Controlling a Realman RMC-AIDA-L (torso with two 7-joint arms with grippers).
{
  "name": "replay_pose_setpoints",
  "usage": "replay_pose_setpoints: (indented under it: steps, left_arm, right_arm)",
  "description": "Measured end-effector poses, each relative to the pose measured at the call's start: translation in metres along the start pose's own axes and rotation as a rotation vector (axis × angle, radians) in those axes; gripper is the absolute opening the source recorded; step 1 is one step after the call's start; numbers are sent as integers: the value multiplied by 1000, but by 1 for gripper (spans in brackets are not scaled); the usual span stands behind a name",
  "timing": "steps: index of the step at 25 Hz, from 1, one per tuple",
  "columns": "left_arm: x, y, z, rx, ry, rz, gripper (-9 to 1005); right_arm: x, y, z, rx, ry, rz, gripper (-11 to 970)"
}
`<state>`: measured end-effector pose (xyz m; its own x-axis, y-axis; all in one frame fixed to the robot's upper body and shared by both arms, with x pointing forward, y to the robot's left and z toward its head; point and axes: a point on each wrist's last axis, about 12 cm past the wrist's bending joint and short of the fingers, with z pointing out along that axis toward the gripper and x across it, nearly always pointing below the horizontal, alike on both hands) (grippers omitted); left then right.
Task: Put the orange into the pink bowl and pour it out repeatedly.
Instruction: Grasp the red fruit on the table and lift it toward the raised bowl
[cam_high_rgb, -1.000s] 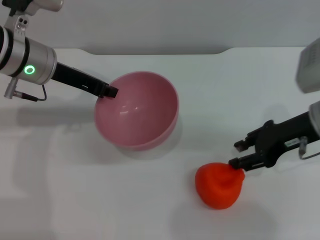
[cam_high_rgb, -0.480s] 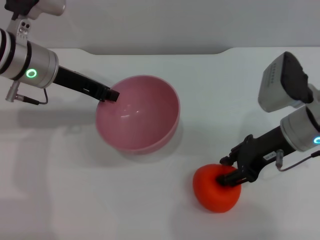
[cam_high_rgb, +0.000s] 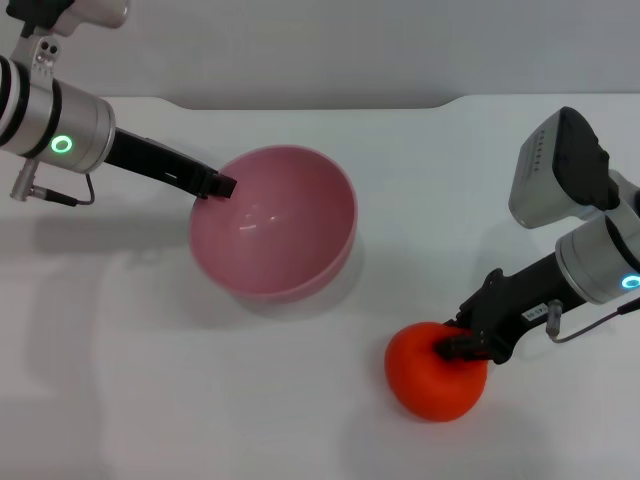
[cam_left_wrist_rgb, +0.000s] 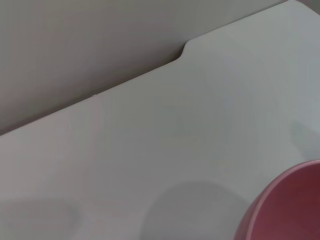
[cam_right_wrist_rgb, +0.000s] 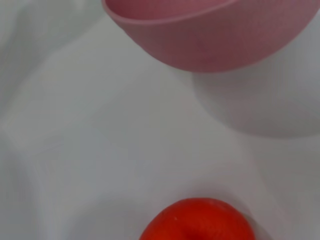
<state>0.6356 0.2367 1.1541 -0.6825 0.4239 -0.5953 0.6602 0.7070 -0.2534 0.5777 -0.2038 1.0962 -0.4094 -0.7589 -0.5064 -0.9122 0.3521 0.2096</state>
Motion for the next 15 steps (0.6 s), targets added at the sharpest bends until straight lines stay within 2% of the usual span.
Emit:
replay_pose_setpoints:
  steps: [5, 8, 15]
  left_arm:
    - [0, 0, 0, -3, -2, 1, 46]
    - [0, 1, 0, -3, -2, 1, 46]
    - [-3, -1, 0, -3, -2, 11, 46]
  right_arm:
    - [-1, 0, 0, 1, -9, 1, 183]
    - [-9, 3, -7, -17, -75, -6, 147]
    - [-41, 29, -61, -92, -278, -158, 92]
